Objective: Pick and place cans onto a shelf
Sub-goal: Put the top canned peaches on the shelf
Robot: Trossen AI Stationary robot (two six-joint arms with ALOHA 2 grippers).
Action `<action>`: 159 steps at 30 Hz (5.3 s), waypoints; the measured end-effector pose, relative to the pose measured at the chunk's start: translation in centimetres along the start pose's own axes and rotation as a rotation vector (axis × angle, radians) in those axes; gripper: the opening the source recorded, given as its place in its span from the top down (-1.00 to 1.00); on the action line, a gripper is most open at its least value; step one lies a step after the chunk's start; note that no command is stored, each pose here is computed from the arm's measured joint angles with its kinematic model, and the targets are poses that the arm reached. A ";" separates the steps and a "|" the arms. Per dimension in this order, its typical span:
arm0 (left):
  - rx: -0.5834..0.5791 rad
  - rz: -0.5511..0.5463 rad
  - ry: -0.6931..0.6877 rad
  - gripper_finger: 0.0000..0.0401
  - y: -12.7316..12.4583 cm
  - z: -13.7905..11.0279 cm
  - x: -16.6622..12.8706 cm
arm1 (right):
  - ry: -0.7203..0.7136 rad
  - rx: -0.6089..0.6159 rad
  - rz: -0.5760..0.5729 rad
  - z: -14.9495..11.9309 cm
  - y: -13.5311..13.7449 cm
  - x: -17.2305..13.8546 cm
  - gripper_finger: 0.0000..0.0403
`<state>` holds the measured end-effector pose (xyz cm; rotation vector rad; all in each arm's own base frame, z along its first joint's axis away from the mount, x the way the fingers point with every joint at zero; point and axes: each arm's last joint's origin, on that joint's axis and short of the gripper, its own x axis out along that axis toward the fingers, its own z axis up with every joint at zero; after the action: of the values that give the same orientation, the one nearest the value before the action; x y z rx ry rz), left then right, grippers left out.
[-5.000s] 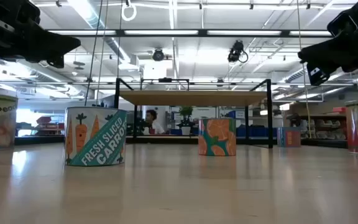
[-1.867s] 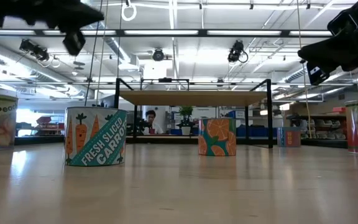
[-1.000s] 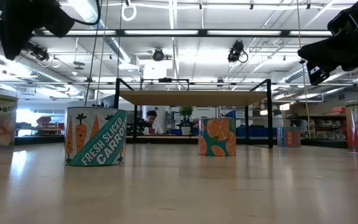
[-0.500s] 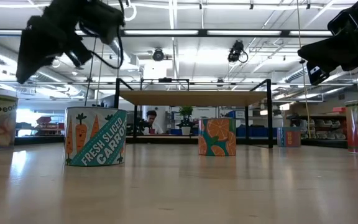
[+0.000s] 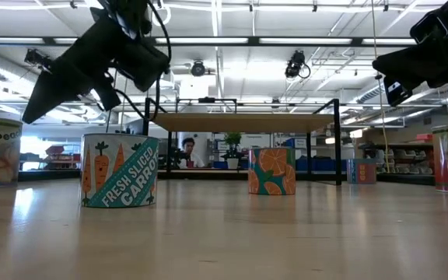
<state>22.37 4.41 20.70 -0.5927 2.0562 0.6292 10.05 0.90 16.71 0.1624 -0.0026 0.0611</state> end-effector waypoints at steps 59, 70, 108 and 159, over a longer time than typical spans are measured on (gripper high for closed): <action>-0.216 -0.186 -0.323 -0.77 3.1 -6.5 2.9 | -0.021 0.001 0.003 0.2 0.0 0.0 0.78; -0.206 -0.320 -0.435 -0.77 0.8 -6.6 1.8 | -0.021 0.001 0.003 0.2 0.0 0.0 0.78; -0.373 -0.178 -0.467 -0.77 2.4 -7.0 1.3 | -0.021 0.001 0.002 0.2 0.0 0.0 0.78; -0.161 -0.538 -1.055 -0.48 1.2 -11.0 -13.0 | -0.022 0.001 0.003 0.2 0.0 0.0 0.78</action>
<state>21.42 0.64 37.29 -0.6691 0.8219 0.5949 10.04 0.90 16.93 0.1640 -0.0246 0.0619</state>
